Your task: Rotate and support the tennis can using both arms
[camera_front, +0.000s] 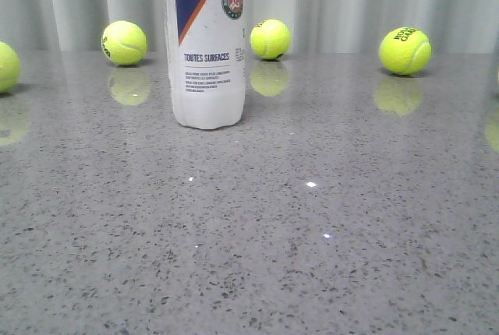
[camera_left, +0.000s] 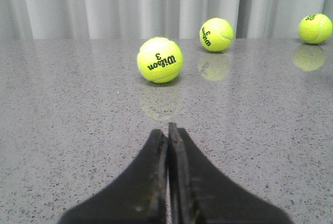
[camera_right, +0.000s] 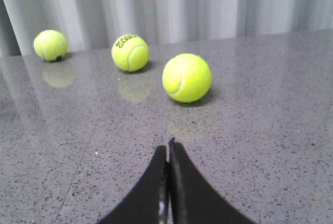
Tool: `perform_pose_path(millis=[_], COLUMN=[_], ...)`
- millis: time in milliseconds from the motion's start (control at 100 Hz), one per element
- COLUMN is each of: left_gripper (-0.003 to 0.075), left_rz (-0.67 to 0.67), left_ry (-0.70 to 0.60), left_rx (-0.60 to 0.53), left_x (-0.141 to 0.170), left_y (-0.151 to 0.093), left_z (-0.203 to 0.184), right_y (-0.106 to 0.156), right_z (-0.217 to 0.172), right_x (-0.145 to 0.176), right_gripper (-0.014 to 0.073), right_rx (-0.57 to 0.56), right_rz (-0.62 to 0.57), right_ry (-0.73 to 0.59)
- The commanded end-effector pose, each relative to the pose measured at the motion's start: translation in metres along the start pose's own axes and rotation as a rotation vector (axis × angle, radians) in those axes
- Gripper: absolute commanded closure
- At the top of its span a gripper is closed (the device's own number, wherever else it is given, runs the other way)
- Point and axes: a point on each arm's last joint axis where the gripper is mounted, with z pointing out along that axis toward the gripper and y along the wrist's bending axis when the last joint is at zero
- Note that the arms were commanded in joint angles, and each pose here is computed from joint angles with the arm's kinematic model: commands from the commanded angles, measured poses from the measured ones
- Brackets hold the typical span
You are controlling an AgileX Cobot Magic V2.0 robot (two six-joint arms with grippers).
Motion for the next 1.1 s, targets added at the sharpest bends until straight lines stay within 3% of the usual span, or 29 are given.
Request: perform_pose_path(millis=[0, 1090], left_gripper=[0.0741, 0.0741], left_rz=[-0.017, -0.017], left_ry=[-0.069, -0.069], left_rx=[-0.003, -0.003], left_x=[0.0067, 0.0067], left_y=[0.0002, 0.0002], left_z=[-0.0005, -0.0005], right_y=[0.0001, -0.0002], right_z=[-0.0051, -0.0048], right_x=[-0.0074, -0.0057], right_gripper=[0.0659, 0.0659], right_rx=[-0.005, 0.000], right_rz=[-0.008, -0.008], right_ry=[-0.151, -0.129])
